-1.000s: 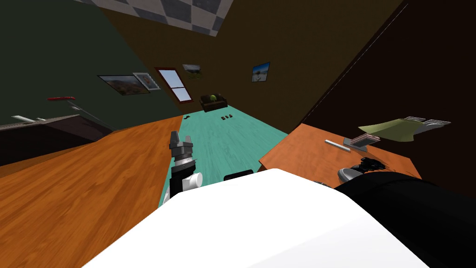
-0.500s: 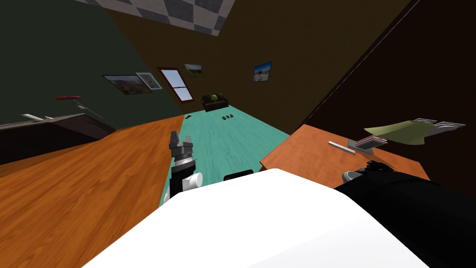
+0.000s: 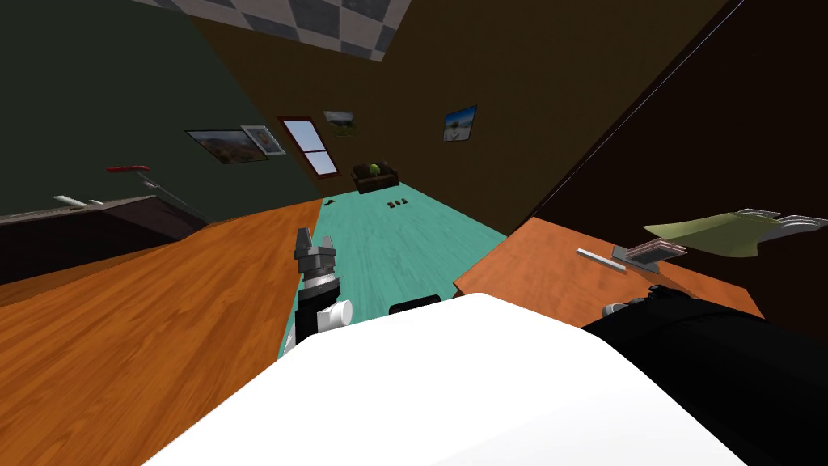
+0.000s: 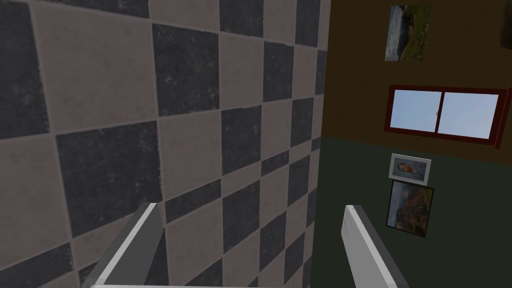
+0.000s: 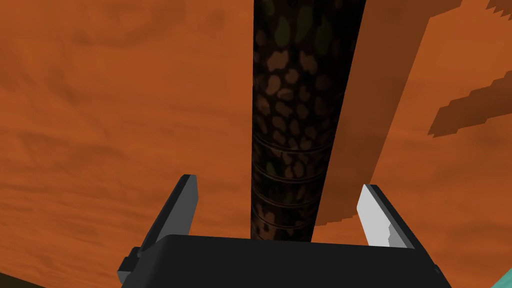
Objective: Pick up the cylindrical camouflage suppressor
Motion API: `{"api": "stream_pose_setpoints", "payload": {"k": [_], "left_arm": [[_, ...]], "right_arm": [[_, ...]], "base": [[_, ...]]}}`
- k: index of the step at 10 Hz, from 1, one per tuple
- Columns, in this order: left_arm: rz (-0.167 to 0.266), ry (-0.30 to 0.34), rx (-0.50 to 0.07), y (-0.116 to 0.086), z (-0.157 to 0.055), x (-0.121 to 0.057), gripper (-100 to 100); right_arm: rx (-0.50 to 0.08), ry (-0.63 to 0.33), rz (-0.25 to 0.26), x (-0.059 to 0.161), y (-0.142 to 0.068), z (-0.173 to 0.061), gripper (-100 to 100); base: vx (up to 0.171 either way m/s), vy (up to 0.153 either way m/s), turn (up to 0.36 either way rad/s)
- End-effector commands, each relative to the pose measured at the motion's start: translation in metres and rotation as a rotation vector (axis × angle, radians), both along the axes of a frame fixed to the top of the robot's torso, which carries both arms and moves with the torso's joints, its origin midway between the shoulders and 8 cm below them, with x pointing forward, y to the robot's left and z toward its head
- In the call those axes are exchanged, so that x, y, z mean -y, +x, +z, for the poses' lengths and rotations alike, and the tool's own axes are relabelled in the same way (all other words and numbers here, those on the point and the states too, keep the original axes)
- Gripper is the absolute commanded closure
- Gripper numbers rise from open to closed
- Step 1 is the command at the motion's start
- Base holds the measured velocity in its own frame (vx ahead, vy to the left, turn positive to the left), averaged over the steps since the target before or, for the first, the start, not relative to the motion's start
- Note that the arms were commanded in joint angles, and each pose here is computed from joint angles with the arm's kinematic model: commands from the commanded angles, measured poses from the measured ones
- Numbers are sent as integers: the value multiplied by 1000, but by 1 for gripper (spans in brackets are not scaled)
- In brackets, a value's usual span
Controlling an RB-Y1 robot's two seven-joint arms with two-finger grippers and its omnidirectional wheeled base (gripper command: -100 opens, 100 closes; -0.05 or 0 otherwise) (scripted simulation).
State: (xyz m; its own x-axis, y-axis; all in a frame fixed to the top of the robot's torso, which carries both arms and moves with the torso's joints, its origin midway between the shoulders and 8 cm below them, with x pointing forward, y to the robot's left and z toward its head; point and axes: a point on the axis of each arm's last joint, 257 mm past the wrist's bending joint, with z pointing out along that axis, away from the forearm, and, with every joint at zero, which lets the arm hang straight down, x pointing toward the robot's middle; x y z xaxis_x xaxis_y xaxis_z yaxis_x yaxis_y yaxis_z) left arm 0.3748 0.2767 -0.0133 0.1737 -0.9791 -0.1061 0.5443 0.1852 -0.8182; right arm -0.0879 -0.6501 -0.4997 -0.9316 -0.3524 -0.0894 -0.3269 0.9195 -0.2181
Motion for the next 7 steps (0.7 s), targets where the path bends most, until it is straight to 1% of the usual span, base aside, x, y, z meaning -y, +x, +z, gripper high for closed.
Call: {"api": "stream_pose_setpoints", "payload": {"k": [1, 2, 5, 6, 7], "left_arm": [[0, 0, 0, 0, 0, 0, 0], [0, 0, 0, 0, 0, 0, 0], [0, 0, 0, 0, 0, 0, 0], [0, 0, 0, 0, 0, 0, 0], [0, 0, 0, 0, 0, 0, 0]], "right_arm": [[-46, -3, 25, 2, -17, -1, -100], [-48, -5, 23, 3, -18, -1, -100], [-110, -9, 54, 5, -40, 0, -100], [-99, -8, 48, 4, -35, -1, -100], [-101, -8, 49, 4, -36, -1, 0]], "base": [[8, 3, 49], [7, 2, 15], [4, 0, 19], [0, 0, 0], [0, 0, 0]]}}
